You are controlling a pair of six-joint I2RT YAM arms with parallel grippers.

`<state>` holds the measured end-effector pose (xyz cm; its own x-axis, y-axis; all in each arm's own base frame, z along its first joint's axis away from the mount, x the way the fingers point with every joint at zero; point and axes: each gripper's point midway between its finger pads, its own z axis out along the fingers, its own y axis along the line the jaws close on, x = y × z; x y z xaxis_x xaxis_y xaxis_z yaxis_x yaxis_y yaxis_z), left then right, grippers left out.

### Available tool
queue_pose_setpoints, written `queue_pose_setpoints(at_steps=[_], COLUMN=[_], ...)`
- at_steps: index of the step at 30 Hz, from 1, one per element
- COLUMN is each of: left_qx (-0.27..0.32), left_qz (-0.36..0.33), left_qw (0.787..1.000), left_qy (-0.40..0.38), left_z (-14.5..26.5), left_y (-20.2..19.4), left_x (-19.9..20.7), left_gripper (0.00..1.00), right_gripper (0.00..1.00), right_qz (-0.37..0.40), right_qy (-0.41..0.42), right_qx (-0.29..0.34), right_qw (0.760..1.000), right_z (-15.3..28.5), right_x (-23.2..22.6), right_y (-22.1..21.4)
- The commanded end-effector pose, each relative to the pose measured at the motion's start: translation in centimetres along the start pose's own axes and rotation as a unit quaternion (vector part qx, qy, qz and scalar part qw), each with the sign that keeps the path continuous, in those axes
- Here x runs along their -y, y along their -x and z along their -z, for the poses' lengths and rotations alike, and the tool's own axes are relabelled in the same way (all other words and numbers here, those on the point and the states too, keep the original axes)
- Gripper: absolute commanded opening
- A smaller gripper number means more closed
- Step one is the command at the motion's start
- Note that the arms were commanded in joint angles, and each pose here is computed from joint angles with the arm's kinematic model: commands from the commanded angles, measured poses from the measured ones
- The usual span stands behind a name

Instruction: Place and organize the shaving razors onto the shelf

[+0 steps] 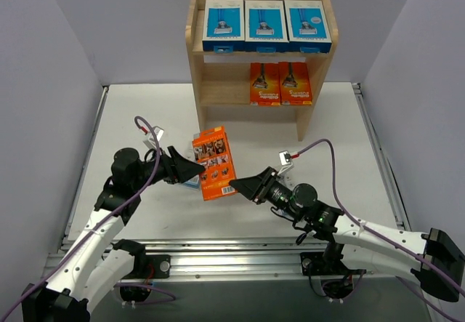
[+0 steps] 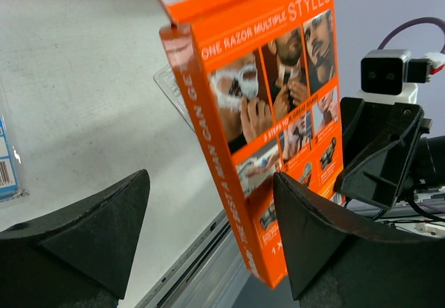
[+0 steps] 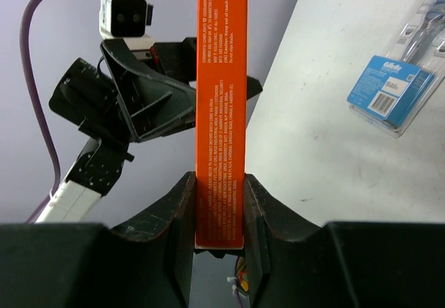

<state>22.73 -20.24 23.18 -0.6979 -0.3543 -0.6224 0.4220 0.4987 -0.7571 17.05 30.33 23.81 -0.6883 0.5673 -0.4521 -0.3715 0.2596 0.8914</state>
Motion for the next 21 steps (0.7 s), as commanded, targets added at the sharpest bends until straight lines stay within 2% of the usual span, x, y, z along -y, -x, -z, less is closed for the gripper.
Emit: queue_pose_setpoints(at_steps=[1, 11, 15, 16, 17, 19, 21], left_qx=[0.041, 0.066, 0.077, 0.079, 0.079, 0.083, 0.085], left_qz=[-0.044, -0.043, -0.052, -0.052, -0.055, -0.066, -0.072], left_qw=[0.997, 0.987, 0.981, 0.979, 0.978, 0.976, 0.975], left_qy=[-0.052, -0.137, -0.172, -0.179, -0.184, -0.191, -0.192], left_z=[0.3, 1.1, 2.1, 2.4, 2.6, 3.0, 3.3], left_y=[2.9, 3.5, 3.6, 3.6, 3.5, 3.5, 3.5], left_x=[3.2, 6.5, 8.2, 8.6, 8.8, 9.3, 9.5], left_gripper=[0.81, 0.81, 0.67, 0.55, 0.5, 0.39, 0.33], right_gripper=[0.0, 0.0, 0.0, 0.0, 0.0, 0.0, 0.0], right_qz=[-0.014, -0.022, -0.026, -0.027, -0.029, -0.032, -0.033], right_qy=[0.097, 0.147, 0.143, 0.144, 0.145, 0.14, 0.135], right_qx=[0.005, -0.011, -0.008, -0.007, -0.005, -0.003, -0.003], right_qw=[0.995, 0.989, 0.989, 0.989, 0.989, 0.99, 0.99], right_z=[0.7, 1.4, 1.2, 1.2, 1.1, 0.9, 0.5], right_x=[-4.3, -5.6, -5.2, -5.2, -5.2, -4.8, -4.5], right_y=[0.7, 0.0, 0.0, 0.0, 0.1, 0.2, 0.3])
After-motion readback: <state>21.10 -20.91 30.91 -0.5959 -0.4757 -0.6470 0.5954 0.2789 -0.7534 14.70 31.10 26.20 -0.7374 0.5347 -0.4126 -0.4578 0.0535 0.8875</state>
